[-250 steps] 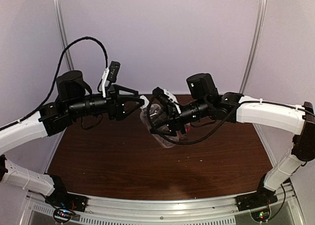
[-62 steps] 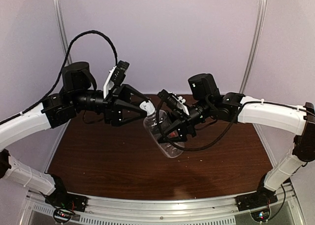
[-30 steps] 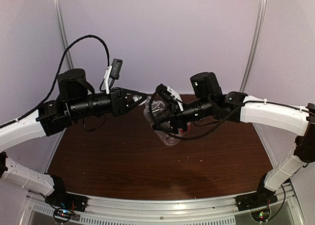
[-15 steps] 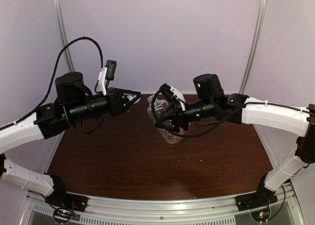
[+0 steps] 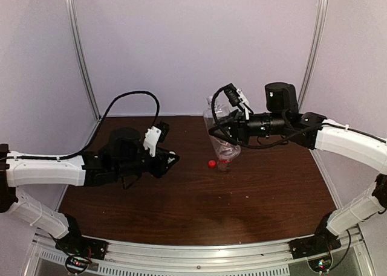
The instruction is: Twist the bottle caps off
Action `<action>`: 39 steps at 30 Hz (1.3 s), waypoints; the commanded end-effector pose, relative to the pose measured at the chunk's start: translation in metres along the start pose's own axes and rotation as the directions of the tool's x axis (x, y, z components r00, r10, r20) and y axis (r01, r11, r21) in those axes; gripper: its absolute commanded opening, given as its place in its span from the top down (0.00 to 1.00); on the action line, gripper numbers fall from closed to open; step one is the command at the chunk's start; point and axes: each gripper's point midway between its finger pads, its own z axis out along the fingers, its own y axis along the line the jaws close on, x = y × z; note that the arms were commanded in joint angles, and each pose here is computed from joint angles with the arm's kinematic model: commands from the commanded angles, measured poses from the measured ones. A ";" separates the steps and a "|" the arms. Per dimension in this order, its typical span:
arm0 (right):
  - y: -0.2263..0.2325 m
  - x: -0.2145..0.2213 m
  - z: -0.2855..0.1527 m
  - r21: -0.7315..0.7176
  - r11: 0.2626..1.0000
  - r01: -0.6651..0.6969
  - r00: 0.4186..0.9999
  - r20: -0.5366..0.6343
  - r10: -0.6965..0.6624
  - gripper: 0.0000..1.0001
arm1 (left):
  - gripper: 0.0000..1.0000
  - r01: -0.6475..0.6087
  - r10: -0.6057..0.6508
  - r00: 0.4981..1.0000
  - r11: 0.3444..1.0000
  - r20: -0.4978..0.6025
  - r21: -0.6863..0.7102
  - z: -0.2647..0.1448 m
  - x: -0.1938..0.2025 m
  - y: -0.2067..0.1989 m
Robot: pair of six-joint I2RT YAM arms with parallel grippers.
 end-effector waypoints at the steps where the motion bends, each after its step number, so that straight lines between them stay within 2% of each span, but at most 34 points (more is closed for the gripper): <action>1: -0.014 -0.011 -0.016 0.057 0.997 -0.049 0.996 0.078 0.044 0.64 | 0.69 -0.023 0.024 1.000 0.999 0.019 -0.037 0.031 0.014 0.013; 13: -0.029 0.005 -0.025 0.080 0.993 -0.088 0.994 0.074 0.082 0.63 | 0.69 -0.004 -0.010 0.991 0.995 -0.132 -0.100 0.089 0.103 0.050; 23: -0.034 0.016 -0.022 0.072 0.991 -0.109 0.993 0.061 0.104 0.62 | 0.68 -0.010 -0.015 0.979 0.992 -0.201 -0.124 0.103 0.140 0.064; 28: -0.034 0.017 -0.022 0.070 0.991 -0.111 0.992 0.059 0.107 0.62 | 0.64 -0.015 -0.015 0.974 0.991 -0.226 -0.130 0.105 0.152 0.068; 31: -0.034 0.018 -0.022 0.069 0.991 -0.112 0.992 0.057 0.108 0.62 | 0.58 -0.011 -0.017 0.974 0.992 -0.226 -0.124 0.104 0.152 0.067; 36: -0.035 0.019 -0.022 0.070 0.991 -0.115 0.992 0.056 0.111 0.62 | 0.35 -0.021 -0.008 0.976 0.991 -0.217 -0.130 0.096 0.141 0.067; 39: -0.033 0.020 -0.022 0.063 0.992 -0.111 0.993 0.054 0.108 0.62 | 0.27 -0.027 0.002 0.980 0.992 -0.198 -0.124 0.086 0.122 0.064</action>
